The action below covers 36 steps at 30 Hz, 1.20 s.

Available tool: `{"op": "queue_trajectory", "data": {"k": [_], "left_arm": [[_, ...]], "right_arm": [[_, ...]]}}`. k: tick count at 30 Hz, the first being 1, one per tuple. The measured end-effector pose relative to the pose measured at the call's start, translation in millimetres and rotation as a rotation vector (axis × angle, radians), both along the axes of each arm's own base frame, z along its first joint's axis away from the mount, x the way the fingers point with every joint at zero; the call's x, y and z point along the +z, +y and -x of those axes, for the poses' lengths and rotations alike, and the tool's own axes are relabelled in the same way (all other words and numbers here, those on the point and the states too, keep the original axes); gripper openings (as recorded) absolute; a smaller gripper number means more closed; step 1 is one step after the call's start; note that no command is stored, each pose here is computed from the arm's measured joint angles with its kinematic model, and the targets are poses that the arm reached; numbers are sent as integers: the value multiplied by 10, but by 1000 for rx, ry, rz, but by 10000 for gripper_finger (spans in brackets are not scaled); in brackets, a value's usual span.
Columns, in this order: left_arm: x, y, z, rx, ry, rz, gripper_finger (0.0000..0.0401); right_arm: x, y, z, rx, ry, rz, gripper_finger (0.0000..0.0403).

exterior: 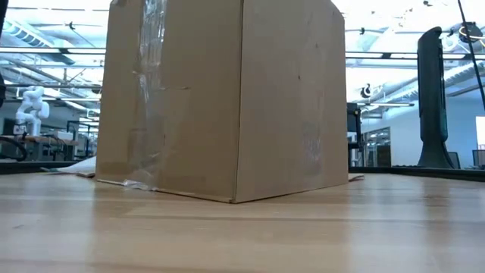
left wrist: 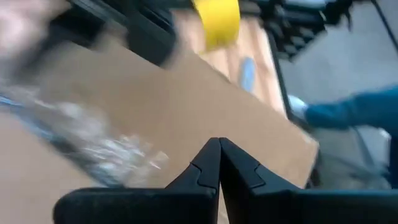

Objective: Unpack boxes
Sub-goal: Break down box until it is fully flat

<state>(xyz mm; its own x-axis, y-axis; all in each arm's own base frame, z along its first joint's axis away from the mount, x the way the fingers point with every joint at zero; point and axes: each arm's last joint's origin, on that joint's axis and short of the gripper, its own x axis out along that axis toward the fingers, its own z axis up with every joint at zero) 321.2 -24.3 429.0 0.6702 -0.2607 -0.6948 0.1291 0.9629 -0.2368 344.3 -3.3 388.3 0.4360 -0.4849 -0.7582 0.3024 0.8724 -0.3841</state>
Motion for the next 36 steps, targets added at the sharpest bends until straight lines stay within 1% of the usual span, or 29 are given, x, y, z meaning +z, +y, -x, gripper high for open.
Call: {"op": "queue_trajectory", "data": {"k": [2,3,6,8,11,13,14,18,20,21,24,26,27,29,32,34,36], "left_arm": [[120,20,52,48,-20,-29,10],[139,32,95,73,6,-48,10],[66,98,205,143,143,-100,10],[-30,151,268,198,252,-177,10],[-76,269,364,356,351,-336,10],[-40,389,471,481,377,-392,10],[-16,462,505,544,370,-397,10],[87,737,675,748,338,-328,10],[101,873,761,815,341,-259,10],[85,930,799,826,358,-212,10],[-23,1056,841,814,415,-79,10],[-150,1114,848,810,473,-30,10],[-228,1134,847,810,506,-21,10],[-384,1159,844,790,575,27,10],[-604,1147,858,750,657,92,10],[-701,1108,831,707,649,155,10],[-739,1046,788,658,609,214,10]], "right_arm": [[45,30,31,-10,-16,-65,176],[59,45,24,-11,-38,-111,176],[77,111,-5,18,-93,-285,176],[77,177,-53,45,-131,-382,176],[97,256,-107,56,-191,-477,176],[122,272,-132,37,-236,-536,176],[131,266,-139,16,-255,-573,176],[135,180,-149,-91,-287,-705,176],[139,151,-151,-102,-294,-716,176],[141,150,-154,-81,-292,-707,176],[154,172,-167,1,-288,-687,176],[135,190,-177,37,-266,-662,176],[114,189,-170,24,-244,-665,176],[23,192,-128,-49,-152,-696,176],[-41,240,-81,-78,-68,-696,176],[-54,266,-48,-89,-38,-663,176],[-53,267,-50,-80,-41,-626,176]]}}
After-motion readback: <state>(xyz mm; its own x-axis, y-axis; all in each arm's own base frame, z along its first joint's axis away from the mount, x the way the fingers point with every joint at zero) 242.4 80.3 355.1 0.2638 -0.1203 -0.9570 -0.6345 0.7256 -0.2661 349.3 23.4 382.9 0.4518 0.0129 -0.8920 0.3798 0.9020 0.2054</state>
